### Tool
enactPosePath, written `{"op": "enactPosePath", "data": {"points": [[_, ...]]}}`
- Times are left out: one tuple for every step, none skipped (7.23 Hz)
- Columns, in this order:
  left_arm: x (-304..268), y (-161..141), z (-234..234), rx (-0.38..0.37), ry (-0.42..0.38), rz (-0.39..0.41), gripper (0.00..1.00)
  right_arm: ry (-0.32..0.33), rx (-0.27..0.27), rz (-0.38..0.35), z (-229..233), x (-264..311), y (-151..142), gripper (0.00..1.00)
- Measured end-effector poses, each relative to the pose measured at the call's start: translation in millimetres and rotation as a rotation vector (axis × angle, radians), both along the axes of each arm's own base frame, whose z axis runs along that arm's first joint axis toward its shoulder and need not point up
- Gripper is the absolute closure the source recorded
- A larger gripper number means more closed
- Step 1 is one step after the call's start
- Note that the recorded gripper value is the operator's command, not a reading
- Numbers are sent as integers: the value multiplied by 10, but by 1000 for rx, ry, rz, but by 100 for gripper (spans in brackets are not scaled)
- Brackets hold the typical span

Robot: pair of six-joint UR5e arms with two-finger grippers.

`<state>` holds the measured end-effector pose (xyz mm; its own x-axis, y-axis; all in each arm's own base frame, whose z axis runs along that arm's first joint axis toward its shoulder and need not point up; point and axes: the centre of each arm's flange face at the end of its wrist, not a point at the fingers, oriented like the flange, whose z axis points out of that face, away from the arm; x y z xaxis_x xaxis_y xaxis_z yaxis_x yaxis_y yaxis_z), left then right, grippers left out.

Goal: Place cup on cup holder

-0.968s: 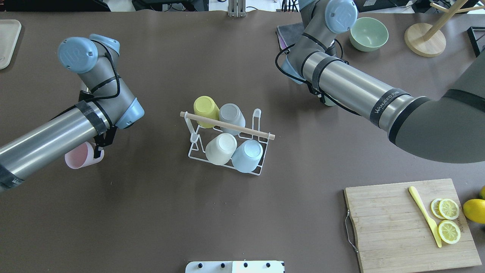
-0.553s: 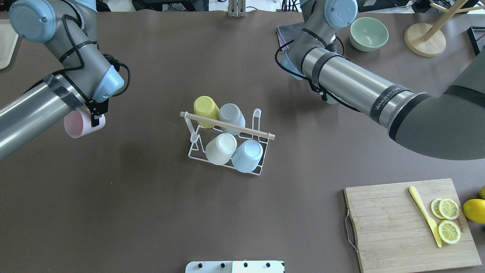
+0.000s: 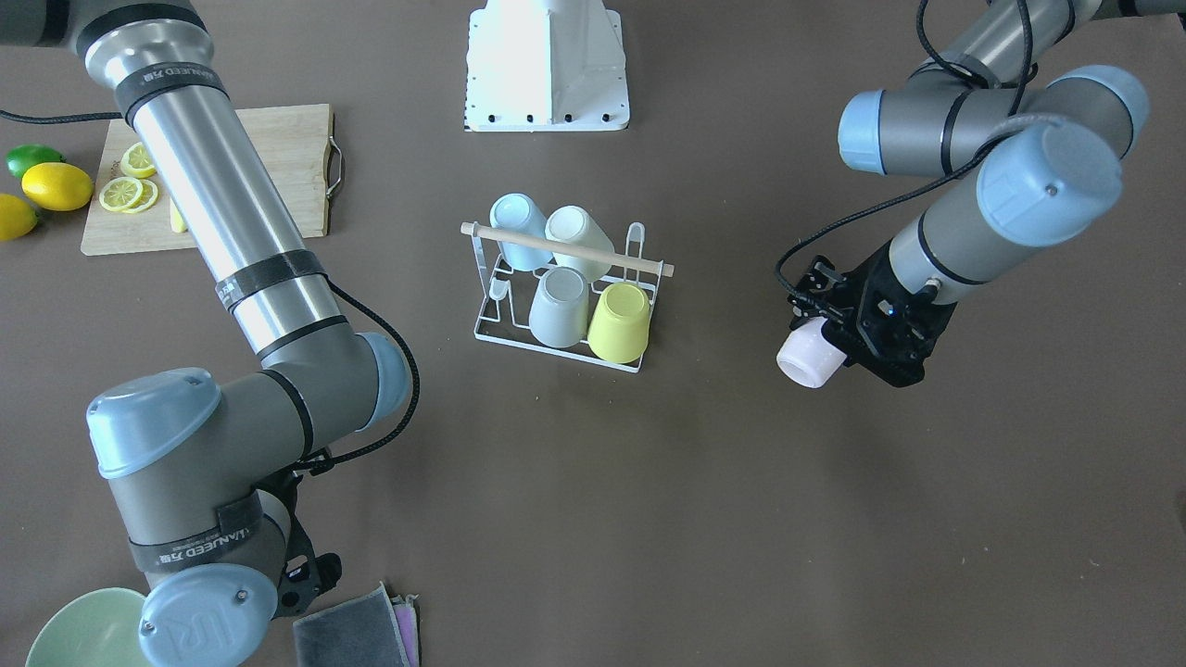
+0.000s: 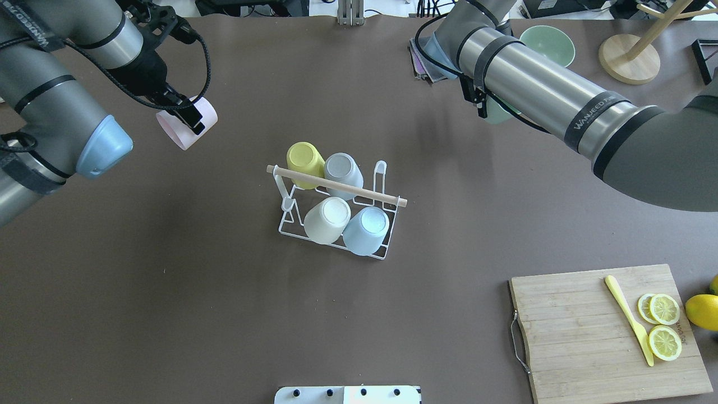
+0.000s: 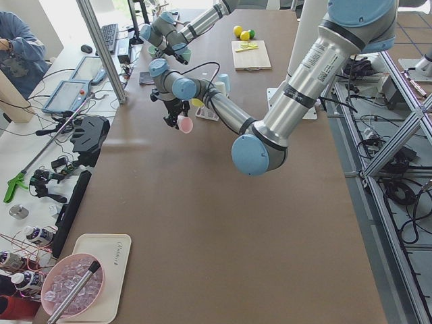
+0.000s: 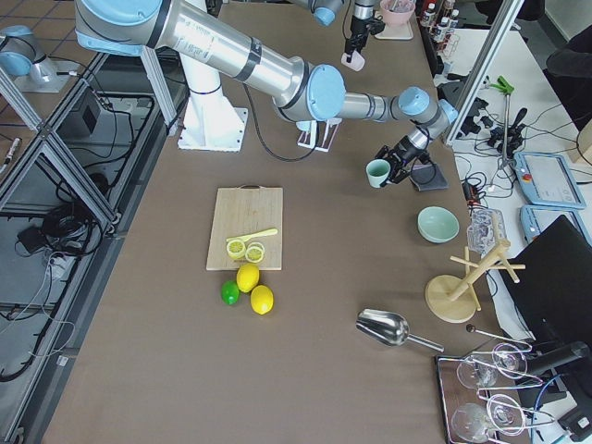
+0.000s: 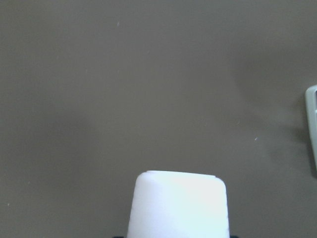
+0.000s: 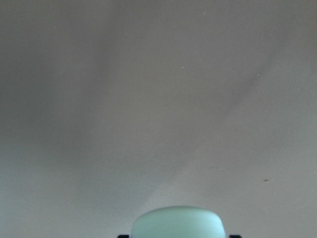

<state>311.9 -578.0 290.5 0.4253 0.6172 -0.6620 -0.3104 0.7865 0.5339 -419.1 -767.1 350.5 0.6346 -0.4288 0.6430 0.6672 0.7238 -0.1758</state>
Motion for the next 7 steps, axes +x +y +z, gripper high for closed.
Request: {"op": "enactPosePath", "data": {"points": [[-119,366,-78,84,98,-41,100,-33,29,38,-217,143,-77,100],[-179,787,-98,159,195,-100,100,-60,68,88,-431,244,-86,100],[-101,1173,-137,223,317,-169,100,-87,114,140,-587,324,19,100],[23,1532,-180,266,443,-239,100,-117,162,188,-686,418,199,100],[29,1873,-208,297,543,-299,100,-153,211,243,-863,490,340,100],[-31,2116,-227,325,612,-341,100,-192,254,307,-1045,519,395,100],[-24,2261,-227,347,663,-396,100,-234,290,374,-1149,527,396,100]]}}
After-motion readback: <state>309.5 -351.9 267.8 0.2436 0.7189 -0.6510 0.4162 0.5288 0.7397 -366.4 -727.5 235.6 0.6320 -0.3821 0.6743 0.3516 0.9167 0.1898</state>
